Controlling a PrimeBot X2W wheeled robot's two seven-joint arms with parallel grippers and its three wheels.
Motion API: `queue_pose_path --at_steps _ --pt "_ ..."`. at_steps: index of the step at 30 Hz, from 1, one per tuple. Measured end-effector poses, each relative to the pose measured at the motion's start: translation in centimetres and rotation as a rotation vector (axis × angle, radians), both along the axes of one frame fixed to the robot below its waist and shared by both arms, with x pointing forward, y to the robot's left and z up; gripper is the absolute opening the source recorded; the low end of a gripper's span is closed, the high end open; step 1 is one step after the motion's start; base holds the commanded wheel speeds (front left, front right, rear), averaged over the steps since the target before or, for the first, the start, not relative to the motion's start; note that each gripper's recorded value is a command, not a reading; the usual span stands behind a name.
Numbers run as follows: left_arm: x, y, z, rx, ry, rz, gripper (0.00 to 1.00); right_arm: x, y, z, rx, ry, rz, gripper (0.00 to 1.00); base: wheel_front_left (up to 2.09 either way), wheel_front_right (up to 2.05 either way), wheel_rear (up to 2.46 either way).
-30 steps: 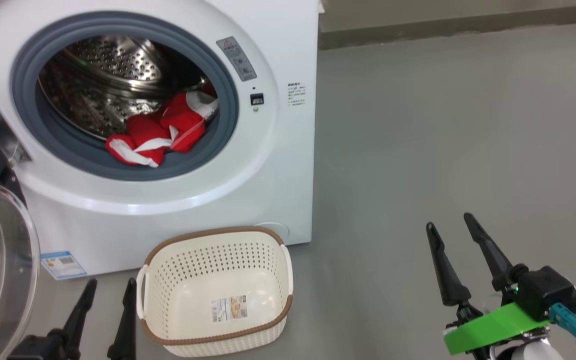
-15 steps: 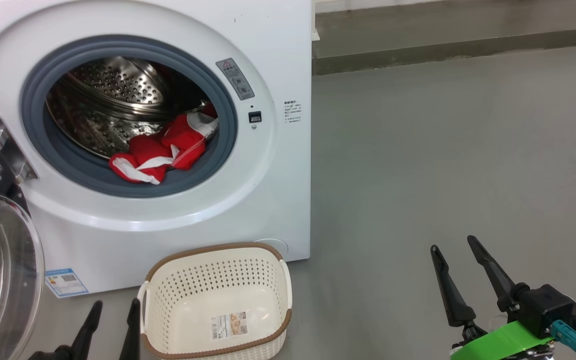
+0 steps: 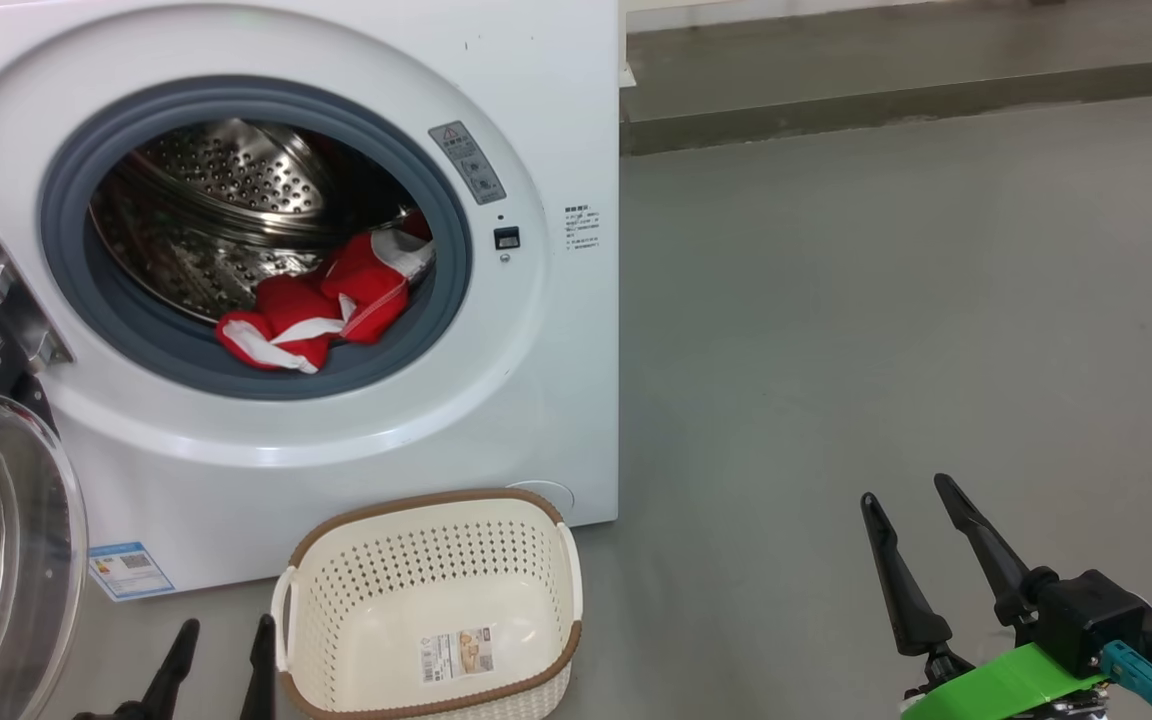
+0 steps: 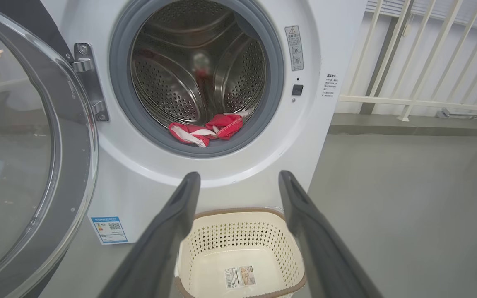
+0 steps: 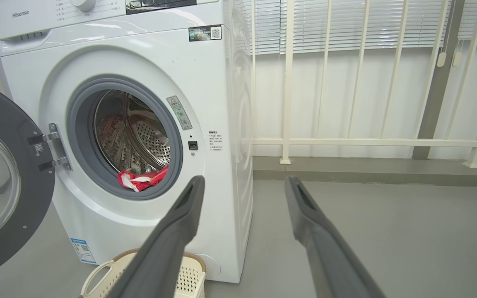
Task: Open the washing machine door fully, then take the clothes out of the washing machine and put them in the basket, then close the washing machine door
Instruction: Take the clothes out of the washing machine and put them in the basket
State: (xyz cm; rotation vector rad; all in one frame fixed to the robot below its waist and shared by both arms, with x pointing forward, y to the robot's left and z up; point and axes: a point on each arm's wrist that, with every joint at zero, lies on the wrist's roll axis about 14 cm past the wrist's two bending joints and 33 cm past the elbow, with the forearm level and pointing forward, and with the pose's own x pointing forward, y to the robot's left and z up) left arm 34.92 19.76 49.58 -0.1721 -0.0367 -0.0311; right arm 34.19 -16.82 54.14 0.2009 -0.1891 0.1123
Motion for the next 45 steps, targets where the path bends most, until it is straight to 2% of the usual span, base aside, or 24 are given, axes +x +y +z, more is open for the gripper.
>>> queue_pose_path --at_steps 8,23,45 --pt "0.0 0.1 -0.5 0.01 0.016 0.006 1.0 0.1 0.1 -0.4 -0.001 0.012 0.002 1.0 0.77 -1.0 0.23" --pt "0.2 0.4 0.1 -0.008 -0.004 0.029 1.0 0.2 0.2 -0.8 -0.001 0.024 0.005 1.0 1.57 -1.66 0.09" --pt "0.5 0.0 0.9 0.001 -0.033 0.025 1.0 0.4 0.3 -1.1 0.0 0.036 0.01 1.0 0.12 -0.12 0.0"
